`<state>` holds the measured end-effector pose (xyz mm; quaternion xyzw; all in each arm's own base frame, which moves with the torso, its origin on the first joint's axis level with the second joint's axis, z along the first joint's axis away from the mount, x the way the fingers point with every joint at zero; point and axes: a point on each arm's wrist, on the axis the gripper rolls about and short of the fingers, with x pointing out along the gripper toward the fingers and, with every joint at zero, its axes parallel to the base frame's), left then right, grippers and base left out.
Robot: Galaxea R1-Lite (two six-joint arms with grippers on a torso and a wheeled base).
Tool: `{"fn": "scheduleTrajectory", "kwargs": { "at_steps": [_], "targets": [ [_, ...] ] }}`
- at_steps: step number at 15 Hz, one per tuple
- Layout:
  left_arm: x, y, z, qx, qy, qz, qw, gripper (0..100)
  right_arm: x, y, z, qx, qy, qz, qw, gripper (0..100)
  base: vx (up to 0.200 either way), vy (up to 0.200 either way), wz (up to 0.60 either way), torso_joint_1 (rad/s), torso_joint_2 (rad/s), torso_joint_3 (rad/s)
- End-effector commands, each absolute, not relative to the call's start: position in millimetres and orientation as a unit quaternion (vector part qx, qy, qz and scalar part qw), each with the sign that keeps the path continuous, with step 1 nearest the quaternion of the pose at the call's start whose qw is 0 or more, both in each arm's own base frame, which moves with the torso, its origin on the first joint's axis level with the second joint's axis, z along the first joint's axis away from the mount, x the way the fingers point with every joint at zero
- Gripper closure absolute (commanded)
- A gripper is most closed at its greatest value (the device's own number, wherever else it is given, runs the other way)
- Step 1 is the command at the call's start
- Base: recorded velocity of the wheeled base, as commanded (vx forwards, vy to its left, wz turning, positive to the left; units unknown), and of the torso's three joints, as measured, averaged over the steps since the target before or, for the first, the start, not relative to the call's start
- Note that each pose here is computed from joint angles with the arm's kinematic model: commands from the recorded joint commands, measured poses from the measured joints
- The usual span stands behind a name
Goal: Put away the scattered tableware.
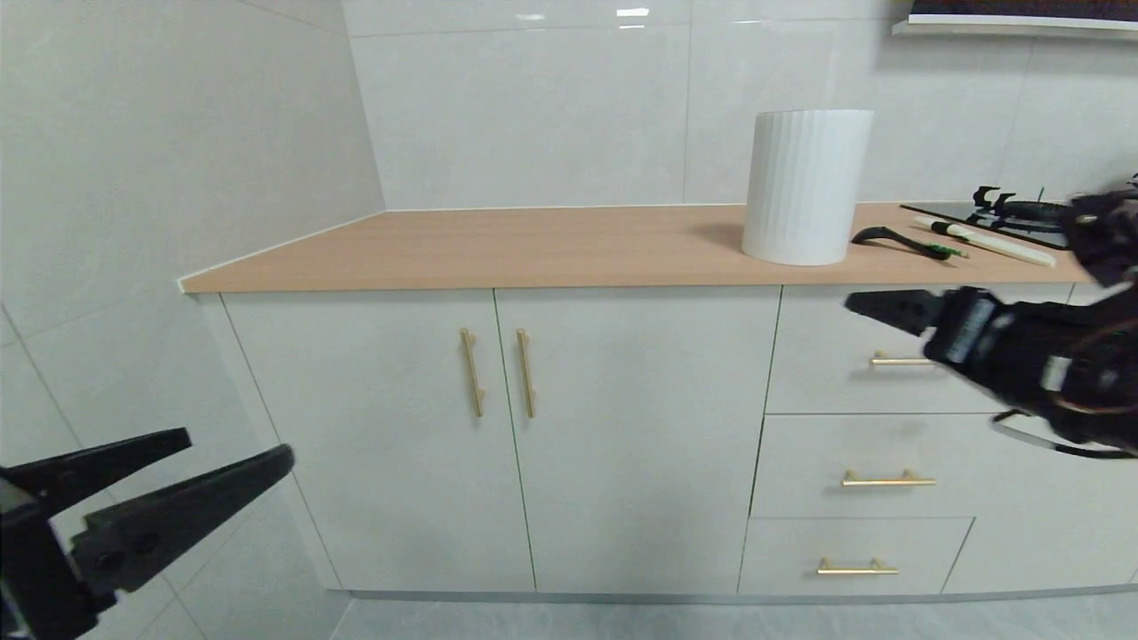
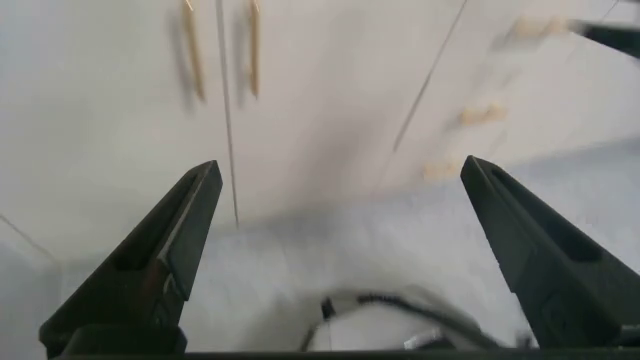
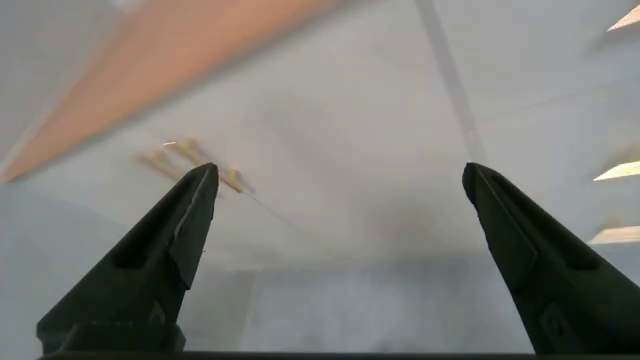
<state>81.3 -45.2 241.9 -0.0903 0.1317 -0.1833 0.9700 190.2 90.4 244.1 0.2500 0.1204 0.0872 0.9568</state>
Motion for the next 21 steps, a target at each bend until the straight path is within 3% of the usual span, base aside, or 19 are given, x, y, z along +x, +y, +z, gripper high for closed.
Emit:
{"fn": "scheduleTrajectory", "kwargs": {
  "at_steps": [1, 4, 6, 8, 9, 12, 14, 16, 17, 18, 21],
  "targets": [
    [36.9, -15.6, 227.9, -0.105, 0.064, -0.161, 0.979, 0, 43.7, 12.4, 229.5, 0.148, -0.037, 0.076, 0.985, 0, 0.0, 0.0, 0.0, 0.0, 0.0, 0.0],
    [-15.8, 9.6, 206.9, -0.111, -0.003, -0.116, 0.987, 0, -15.5, -8.8, 202.5, 0.11, -0.085, -0.03, 0.99, 0, 0.0, 0.0, 0.0, 0.0, 0.0, 0.0],
    [-42.1, 15.6, 188.5, -0.104, -0.016, -0.077, 0.991, 0, -45.8, -13.8, 183.7, 0.093, -0.103, -0.045, 0.989, 0, 0.0, 0.0, 0.0, 0.0, 0.0, 0.0],
    [-56.0, 17.4, 180.5, -0.111, -0.048, -0.061, 0.991, 0, -53.9, -14.0, 174.2, 0.077, -0.098, -0.096, 0.988, 0, 0.0, 0.0, 0.0, 0.0, 0.0, 0.0],
    [-59.8, 15.8, 174.9, -0.111, -0.057, -0.04, 0.991, 0, -55.6, -13.4, 172.7, 0.077, -0.103, -0.166, 0.978, 0, 0.0, 0.0, 0.0, 0.0, 0.0, 0.0],
    [-44.6, 10.6, 151.9, -0.091, -0.041, 0.028, 0.995, 0, -60.6, -7.4, 149.4, 0.056, -0.109, -0.165, 0.979, 0, 0.0, 0.0, 0.0, 0.0, 0.0, 0.0],
    [-33.1, 9.4, 137.1, -0.068, -0.06, 0.075, 0.993, 0, -53.4, -9.1, 137.0, 0.059, -0.091, -0.206, 0.973, 0, 0.0, 0.0, 0.0, 0.0, 0.0, 0.0],
    [-31.5, 6.2, 116.6, -0.024, -0.064, 0.12, 0.99, 0, -40.4, -9.2, 113.3, 0.048, -0.053, -0.209, 0.975, 0, 0.0, 0.0, 0.0, 0.0, 0.0, 0.0],
    [-27.0, 5.6, 92.1, 0.023, -0.038, 0.133, 0.99, 0, -32.6, -9.1, 101.4, 0.047, -0.059, -0.207, 0.975, 0, 0.0, 0.0, 0.0, 0.0, 0.0, 0.0],
    [-23.6, 5.8, 82.9, 0.033, -0.029, 0.137, 0.99, 0, -28.1, -9.1, 93.2, 0.036, -0.061, -0.207, 0.976, 0, 0.0, 0.0, 0.0, 0.0, 0.0, 0.0],
    [-23.4, 4.5, 79.2, 0.012, -0.017, 0.105, 0.994, 0, -23.8, -6.6, 81.0, 0.0, -0.025, -0.151, 0.988, 0, 0.0, 0.0, 0.0, 0.0, 0.0, 0.0]
  ]
}}
